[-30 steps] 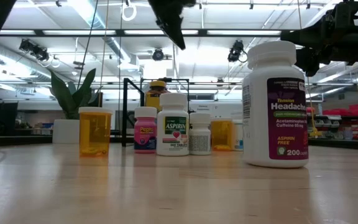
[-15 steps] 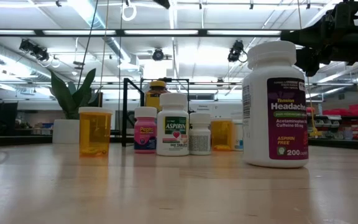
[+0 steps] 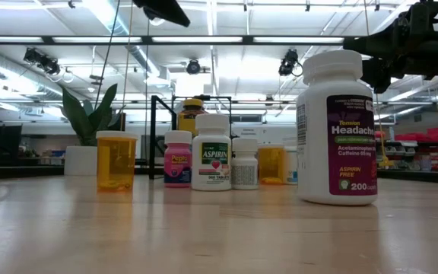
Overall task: Pick and place medicine bottles onto shelf by color
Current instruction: Put the white and red medicine bottle on the shelf
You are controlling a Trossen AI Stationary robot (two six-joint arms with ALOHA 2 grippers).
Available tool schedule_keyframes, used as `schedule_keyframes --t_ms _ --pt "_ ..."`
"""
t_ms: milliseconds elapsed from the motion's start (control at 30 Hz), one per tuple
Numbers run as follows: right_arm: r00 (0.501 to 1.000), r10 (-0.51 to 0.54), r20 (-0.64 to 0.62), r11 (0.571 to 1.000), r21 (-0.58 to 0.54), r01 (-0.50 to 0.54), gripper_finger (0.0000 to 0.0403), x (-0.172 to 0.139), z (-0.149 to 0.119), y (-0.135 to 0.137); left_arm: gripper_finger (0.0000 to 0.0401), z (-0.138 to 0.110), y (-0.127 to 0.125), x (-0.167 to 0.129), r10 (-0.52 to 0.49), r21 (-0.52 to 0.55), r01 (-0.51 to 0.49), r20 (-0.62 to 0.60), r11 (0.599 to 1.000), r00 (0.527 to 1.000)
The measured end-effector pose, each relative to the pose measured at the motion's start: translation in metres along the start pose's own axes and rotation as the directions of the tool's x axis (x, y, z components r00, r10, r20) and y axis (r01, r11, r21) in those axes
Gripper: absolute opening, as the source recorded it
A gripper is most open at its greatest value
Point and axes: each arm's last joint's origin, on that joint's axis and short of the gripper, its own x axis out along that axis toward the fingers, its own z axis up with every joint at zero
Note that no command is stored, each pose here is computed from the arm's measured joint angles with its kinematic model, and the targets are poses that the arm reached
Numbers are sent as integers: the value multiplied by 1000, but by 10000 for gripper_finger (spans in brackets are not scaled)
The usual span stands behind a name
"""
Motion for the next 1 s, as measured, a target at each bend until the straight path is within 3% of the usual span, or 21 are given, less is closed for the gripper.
schedule_keyframes --t_ms 233,500,1000 --pt "1000 1 6 1000 1 -1 288 0 1 0 16 -22 -21 -10 -51 -3 52 102 999 993" --pt "1000 1 8 1000 1 -1 288 0 1 0 14 -44 -29 -24 -73 -36 82 217 996 973" --pt "1000 1 8 1000 1 -1 288 0 1 0 20 -74 -37 -34 -77 -59 87 156 994 985"
